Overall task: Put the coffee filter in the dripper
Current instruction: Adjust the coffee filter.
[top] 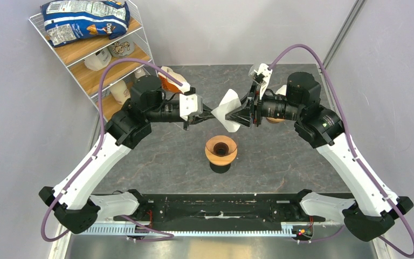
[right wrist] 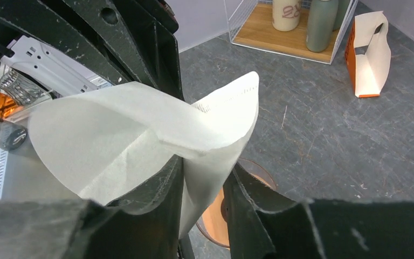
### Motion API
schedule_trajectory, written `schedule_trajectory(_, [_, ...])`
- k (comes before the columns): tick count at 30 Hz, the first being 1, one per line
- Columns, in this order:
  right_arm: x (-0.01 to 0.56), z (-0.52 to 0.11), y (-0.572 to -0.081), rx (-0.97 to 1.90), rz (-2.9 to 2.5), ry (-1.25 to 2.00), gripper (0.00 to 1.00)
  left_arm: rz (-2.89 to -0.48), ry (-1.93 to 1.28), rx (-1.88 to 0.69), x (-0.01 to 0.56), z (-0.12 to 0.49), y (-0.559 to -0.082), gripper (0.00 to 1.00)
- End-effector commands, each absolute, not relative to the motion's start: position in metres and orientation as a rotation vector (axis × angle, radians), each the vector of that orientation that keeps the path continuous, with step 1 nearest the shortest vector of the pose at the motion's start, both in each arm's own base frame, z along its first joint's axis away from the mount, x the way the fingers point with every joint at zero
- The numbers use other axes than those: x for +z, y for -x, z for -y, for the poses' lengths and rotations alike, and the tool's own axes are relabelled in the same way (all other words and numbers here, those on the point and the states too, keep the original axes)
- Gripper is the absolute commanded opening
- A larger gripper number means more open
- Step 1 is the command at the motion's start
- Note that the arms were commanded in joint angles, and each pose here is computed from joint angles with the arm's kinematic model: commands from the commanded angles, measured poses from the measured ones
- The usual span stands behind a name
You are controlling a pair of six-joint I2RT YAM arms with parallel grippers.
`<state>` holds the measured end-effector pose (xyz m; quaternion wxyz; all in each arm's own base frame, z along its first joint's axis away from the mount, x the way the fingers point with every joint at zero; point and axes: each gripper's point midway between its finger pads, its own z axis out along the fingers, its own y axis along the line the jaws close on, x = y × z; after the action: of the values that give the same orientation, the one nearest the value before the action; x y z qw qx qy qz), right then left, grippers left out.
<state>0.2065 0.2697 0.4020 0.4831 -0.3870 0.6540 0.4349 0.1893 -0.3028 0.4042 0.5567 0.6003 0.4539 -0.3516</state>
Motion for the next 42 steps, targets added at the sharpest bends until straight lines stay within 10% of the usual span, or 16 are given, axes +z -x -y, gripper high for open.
schedule_trajectory(1, [0.416, -0.265, -0.204, 1.024, -1.542, 0.962, 0.33, -0.982, -1.359, -0.786, 0.429, 0.299, -0.189, 0.05])
schedule_trajectory(5, [0.421, -0.266, -0.206, 1.018, -1.525, 0.963, 0.01, -0.992, -1.353, -0.787, 0.427, 0.297, -0.187, 0.18])
schedule_trajectory(7, [0.422, -0.266, -0.205, 1.014, -1.513, 0.968, 0.0, -1.014, -1.345, -0.775, 0.424, 0.295, -0.189, 0.47])
schedule_trajectory(11, [0.424, -0.266, -0.198, 1.034, -1.479, 0.988, 0.0, -1.081, -1.323, -0.732, 0.416, 0.291, -0.199, 0.73])
schedule_trajectory(21, [0.428, -0.267, -0.182, 1.05, -1.373, 1.092, 0.0, -1.095, -1.361, -0.762, 0.409, 0.298, -0.2, 0.88])
schedule_trajectory(26, [0.425, -0.264, -0.181, 1.007, -1.338, 1.139, 0.0, -1.05, -1.4, -0.814, 0.411, 0.3, -0.188, 0.71])
schedule_trajectory(36, [0.424, -0.262, -0.183, 0.984, -1.358, 1.149, 0.0, -1.054, -1.435, -0.777, 0.406, 0.298, -0.189, 0.04])
schedule_trajectory(40, [0.425, -0.26, -0.185, 0.955, -1.349, 1.149, 0.01, -1.031, -1.447, -0.77, 0.403, 0.295, -0.184, 0.02])
schedule_trajectory(42, [0.425, -0.26, -0.188, 0.949, -1.36, 1.135, 0.3, -1.027, -1.458, -0.783, 0.401, 0.294, -0.18, 0.02])
